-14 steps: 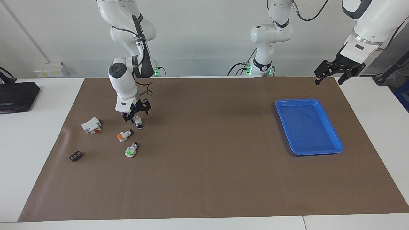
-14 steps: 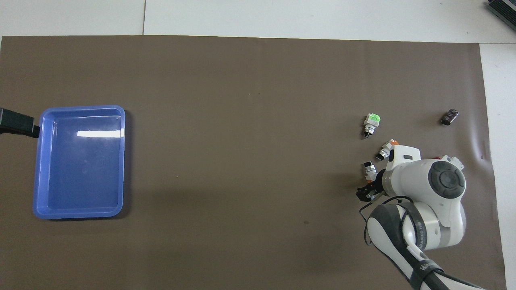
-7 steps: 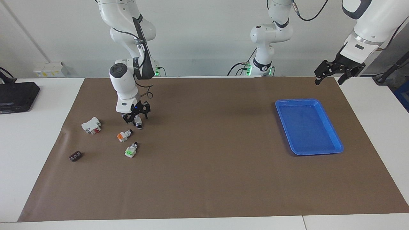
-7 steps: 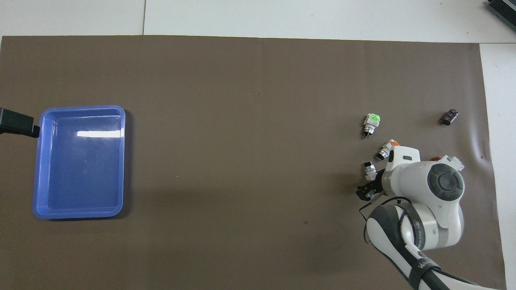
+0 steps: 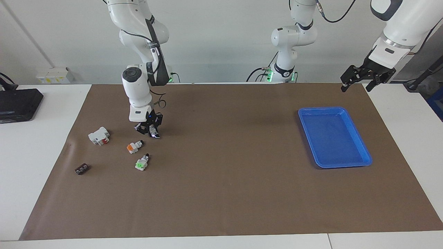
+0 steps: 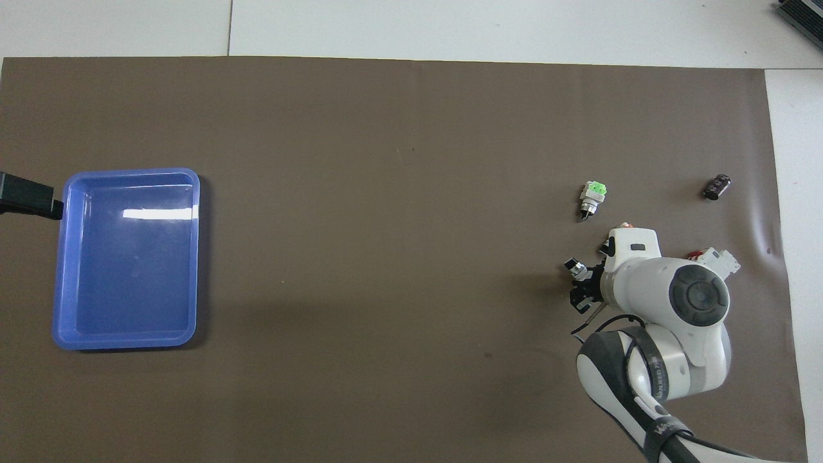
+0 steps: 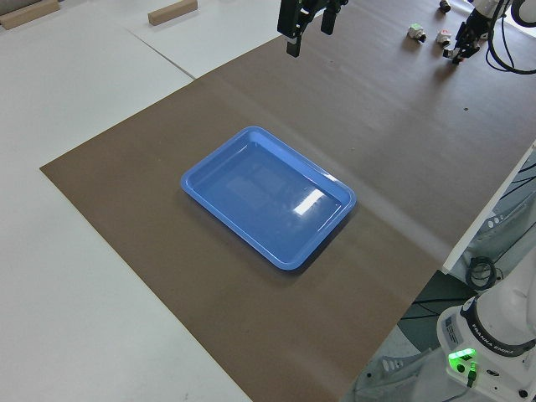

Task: Turn and place switch with both arms
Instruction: 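Lift the green switch with the right gripper toward the table center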

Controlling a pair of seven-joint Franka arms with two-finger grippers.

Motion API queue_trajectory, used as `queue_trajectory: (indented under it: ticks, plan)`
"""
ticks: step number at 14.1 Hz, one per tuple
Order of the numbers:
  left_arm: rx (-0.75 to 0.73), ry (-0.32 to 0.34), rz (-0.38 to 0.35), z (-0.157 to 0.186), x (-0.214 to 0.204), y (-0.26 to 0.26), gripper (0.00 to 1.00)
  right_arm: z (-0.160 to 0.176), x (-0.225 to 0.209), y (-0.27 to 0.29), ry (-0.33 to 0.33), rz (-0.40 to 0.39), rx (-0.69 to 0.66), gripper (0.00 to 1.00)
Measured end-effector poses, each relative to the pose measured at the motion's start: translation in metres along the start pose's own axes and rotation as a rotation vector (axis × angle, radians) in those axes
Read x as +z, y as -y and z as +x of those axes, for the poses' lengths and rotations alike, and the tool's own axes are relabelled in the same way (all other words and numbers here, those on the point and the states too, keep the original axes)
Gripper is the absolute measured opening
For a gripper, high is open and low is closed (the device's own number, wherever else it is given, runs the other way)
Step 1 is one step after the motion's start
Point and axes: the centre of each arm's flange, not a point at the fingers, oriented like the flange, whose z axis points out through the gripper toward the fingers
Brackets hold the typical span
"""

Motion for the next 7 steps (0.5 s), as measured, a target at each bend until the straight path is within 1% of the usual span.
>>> queue_trajectory:
  ticks: [1,2,3,5,6,7]
  plan:
    - [0.0,0.0,0.0,0.0,0.0,0.0,1.0,0.012,-0.007,0.004,0.016,0.01,-0.084,0.33]
    - [0.0,0.0,0.0,0.0,0.0,0.0,1.0,0.026,-0.017,0.004,0.018,0.01,-0.15,0.33]
    - [0.0,0.0,0.0,0.0,0.0,0.0,1.0,0.041,-0.029,0.005,0.005,0.0,-0.199,0.33]
    - [0.0,0.0,0.0,0.0,0.0,0.0,1.0,0.074,-0.052,0.018,-0.048,-0.014,-0.261,0.33]
    - [0.0,0.0,0.0,0.0,0.0,0.0,1.0,0.089,-0.061,0.029,-0.088,0.002,-0.284,0.33]
    - [0.0,0.0,0.0,0.0,0.0,0.0,1.0,0.103,-0.071,0.04,-0.146,0.037,-0.31,0.33]
